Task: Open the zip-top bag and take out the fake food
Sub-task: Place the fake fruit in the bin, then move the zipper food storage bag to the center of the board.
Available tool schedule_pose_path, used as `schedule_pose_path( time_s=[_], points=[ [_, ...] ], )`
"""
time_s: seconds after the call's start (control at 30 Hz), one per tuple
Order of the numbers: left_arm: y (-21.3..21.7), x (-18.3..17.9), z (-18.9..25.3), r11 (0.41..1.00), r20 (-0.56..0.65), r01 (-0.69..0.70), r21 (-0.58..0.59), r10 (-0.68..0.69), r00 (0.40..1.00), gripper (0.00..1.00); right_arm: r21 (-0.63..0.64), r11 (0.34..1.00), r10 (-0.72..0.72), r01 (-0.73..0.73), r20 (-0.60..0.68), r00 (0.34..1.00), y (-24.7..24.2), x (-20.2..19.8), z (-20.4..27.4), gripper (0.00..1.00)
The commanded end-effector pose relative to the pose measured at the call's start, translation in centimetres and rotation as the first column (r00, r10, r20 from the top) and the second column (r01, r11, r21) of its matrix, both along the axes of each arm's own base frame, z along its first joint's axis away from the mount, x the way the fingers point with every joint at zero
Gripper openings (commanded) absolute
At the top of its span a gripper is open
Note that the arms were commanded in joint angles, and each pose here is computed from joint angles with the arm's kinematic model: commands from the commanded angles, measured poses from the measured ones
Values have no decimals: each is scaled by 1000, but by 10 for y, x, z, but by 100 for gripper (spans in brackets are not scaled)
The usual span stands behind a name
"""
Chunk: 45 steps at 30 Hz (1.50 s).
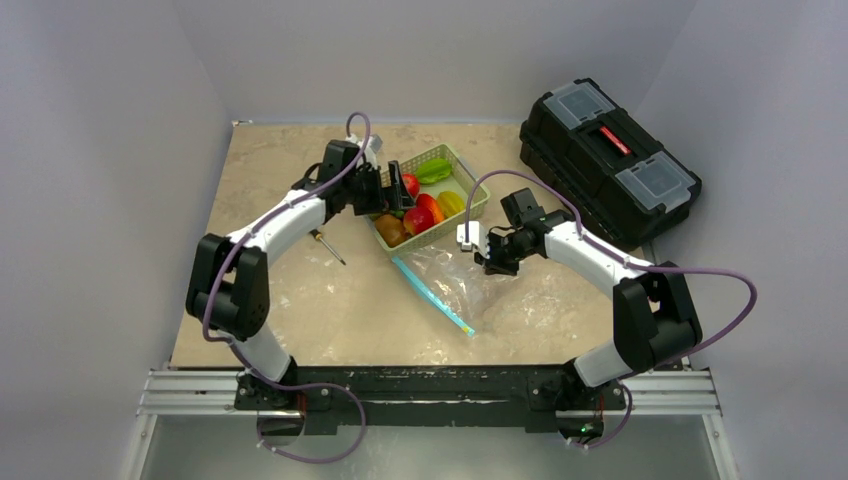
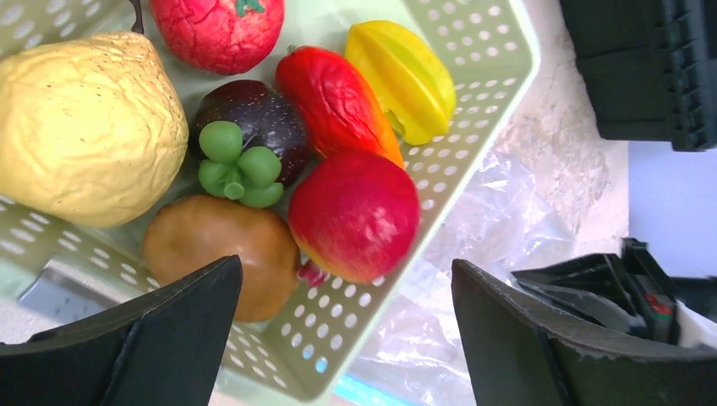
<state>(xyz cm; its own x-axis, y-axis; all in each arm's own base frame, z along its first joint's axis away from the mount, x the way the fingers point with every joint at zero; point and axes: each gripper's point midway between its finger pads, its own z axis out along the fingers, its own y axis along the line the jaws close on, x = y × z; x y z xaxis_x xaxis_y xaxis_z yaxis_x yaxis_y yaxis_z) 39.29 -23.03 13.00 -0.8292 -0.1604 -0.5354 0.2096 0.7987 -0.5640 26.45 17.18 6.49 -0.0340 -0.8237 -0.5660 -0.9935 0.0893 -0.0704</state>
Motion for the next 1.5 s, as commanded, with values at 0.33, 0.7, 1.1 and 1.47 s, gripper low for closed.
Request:
schedule_pose_path(
  time_s=[0.33,0.7,1.1,1.47],
  points=[
    [44,-47,112,994,366,-70,-82,96,926,100,19,1000,7,-7,20,1000,4,6,10,0],
    [71,-98,139,977,406,-75,-199,152,901,100,37,999,9,-10,32,999,3,5,16,0],
    [83,-157,143,998,440,38,-53,-10,898,100,43,999,10,-11,32,999,3,4,17,0],
    [118,-176,100,988,428,-38,153,-32,903,100,39,999,0,-1,32,1000,0,6,15,0]
  ],
)
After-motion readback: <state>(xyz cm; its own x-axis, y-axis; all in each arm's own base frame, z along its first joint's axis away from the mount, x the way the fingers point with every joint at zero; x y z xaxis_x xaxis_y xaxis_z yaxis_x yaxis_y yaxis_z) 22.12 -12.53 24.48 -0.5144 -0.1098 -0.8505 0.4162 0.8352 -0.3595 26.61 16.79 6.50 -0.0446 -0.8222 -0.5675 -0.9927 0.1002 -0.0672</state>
